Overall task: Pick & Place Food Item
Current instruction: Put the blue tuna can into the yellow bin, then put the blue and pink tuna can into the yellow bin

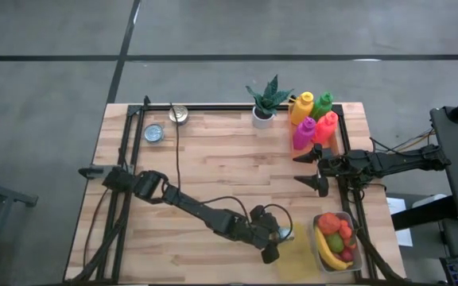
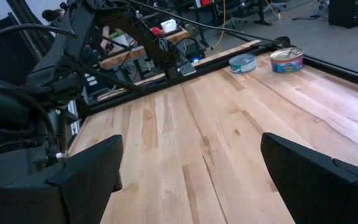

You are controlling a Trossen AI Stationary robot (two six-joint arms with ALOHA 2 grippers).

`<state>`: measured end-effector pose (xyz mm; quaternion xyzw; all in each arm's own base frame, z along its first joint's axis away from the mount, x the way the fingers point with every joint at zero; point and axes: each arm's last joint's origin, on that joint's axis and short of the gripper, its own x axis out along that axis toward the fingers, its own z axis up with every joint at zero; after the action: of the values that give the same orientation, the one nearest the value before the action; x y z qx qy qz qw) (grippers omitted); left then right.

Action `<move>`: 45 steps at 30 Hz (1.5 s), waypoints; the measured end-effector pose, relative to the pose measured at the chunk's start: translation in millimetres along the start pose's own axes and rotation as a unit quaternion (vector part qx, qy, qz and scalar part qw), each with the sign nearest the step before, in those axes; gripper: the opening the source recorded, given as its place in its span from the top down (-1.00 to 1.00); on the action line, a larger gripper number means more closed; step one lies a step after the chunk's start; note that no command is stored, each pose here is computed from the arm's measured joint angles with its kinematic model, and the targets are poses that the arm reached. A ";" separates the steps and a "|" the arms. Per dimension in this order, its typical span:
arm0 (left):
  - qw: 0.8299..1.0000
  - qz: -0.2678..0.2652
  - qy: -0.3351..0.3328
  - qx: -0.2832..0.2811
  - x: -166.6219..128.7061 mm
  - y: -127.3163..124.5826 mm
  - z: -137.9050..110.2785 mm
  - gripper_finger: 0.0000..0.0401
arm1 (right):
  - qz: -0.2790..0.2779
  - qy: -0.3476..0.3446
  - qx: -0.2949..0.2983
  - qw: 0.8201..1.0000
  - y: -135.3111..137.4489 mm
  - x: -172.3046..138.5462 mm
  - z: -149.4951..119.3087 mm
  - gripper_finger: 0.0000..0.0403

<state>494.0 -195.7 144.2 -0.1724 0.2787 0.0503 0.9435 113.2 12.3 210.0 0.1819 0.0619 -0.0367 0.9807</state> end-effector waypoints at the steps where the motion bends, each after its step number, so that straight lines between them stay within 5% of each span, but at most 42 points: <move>1: 1.000 0.000 0.000 0.000 0.0 0.0 0.0 -0.22 | 0.000 0.000 0.000 1.000 0.0 0.0 0.0 -0.88; 14: 1.000 -0.010 -0.009 -0.004 -1.5 -3.9 7.2 -0.31 | 0.000 0.000 0.000 1.000 0.0 0.0 0.0 -0.88; 26: 1.000 -0.014 -0.020 -0.019 -36.7 -14.2 50.0 -0.31 | 0.000 0.000 0.000 1.000 -0.1 0.1 -0.1 -0.88; 30: 0.997 0.029 -0.004 -0.074 -69.3 -2.2 77.8 -0.31 | -0.001 0.001 0.000 1.000 -0.1 0.2 -0.4 -0.88; 35: 0.991 0.125 0.007 -0.055 -107.6 20.6 102.2 -0.31 | -0.002 0.004 -0.001 1.000 -0.1 0.7 -0.7 -0.88; 45: 0.975 0.216 0.021 -0.041 -185.0 74.1 130.7 -0.31 | -0.003 0.007 -0.002 1.000 -0.2 1.7 -1.4 -0.88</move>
<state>391.1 -79.9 325.3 -0.1475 0.3267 0.2607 0.8964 114.7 12.6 208.4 0.1805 0.0696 -0.0383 0.9804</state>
